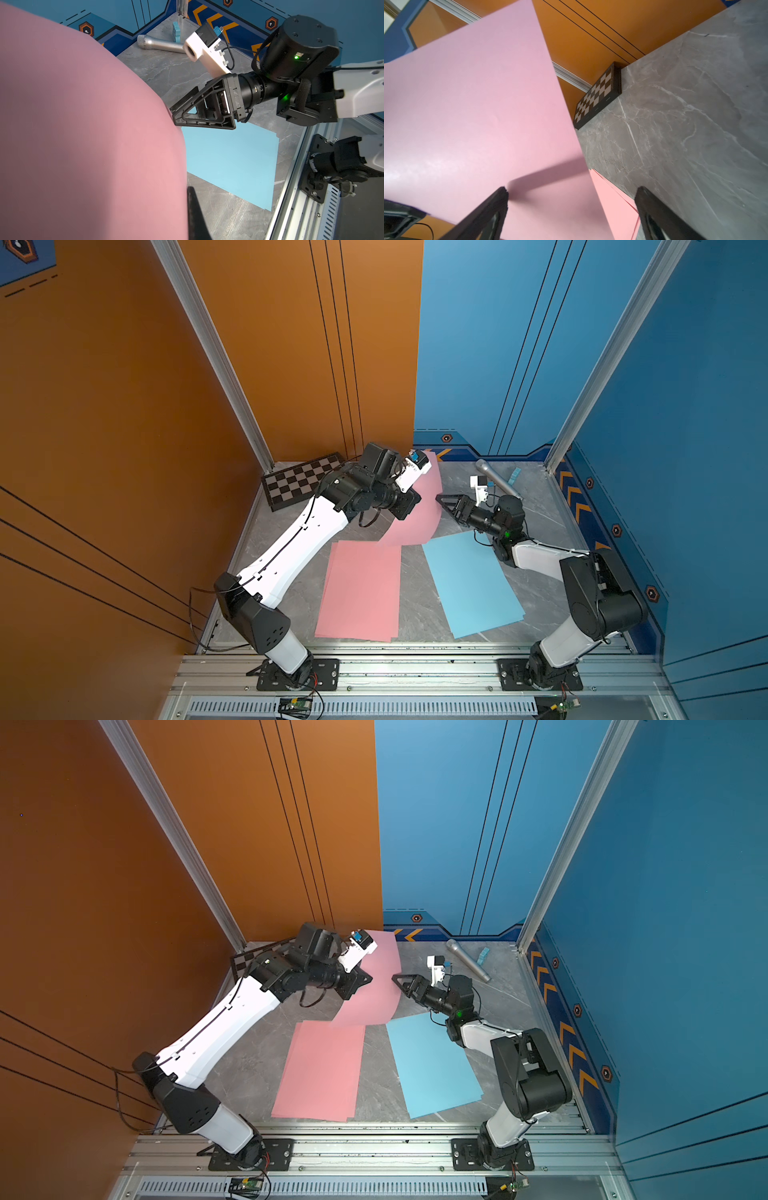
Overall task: Sort the scattered colored papers by color
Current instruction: Pick up the colored paper from the center of the board.
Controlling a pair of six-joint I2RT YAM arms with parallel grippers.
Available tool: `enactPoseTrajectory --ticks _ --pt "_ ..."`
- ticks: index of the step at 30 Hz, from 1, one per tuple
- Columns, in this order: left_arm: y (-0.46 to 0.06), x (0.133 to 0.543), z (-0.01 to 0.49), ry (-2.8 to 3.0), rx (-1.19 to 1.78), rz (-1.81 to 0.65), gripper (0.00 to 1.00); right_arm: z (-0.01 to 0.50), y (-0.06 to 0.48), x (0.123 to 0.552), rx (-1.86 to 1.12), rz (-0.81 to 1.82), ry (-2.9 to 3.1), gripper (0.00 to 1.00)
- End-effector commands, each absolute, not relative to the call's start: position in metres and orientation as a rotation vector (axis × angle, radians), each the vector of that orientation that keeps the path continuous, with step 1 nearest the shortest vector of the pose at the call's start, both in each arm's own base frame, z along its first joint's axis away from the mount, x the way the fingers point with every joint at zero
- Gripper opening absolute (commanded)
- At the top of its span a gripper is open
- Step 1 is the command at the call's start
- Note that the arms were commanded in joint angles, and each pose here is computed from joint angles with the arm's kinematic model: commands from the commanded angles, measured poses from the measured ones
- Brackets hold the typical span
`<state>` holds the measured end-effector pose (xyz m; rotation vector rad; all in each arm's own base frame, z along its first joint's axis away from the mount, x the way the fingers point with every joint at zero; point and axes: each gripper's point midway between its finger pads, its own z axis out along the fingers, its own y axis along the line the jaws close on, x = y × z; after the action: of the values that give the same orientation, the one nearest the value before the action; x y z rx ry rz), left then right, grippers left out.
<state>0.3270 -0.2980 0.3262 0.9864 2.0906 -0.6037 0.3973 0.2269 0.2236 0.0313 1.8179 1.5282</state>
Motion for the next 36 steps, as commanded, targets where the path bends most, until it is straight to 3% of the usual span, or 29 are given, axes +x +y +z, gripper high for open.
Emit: enactPoseTrajectory --ticks 1,7,15,25,36 --pt "-0.299 0.303 0.355 1.989 1.068 -0.724 0.00 0.244 0.229 0.391 -0.022 1.617 1.711 0.97" --pt "-0.301 0.280 0.383 1.873 1.133 -0.895 0.00 0.264 0.229 0.389 -0.040 1.714 1.608 0.94" --pt "-0.284 0.283 0.387 1.884 1.084 -0.930 0.00 0.268 0.223 0.393 -0.044 1.772 1.586 0.96" --pt "-0.266 0.292 0.358 2.009 1.010 -0.965 0.00 0.285 0.260 0.380 -0.050 1.977 1.630 0.95" --pt "-0.247 0.303 0.351 2.064 0.915 -1.015 0.00 0.312 0.247 0.376 -0.069 1.970 1.574 0.93"
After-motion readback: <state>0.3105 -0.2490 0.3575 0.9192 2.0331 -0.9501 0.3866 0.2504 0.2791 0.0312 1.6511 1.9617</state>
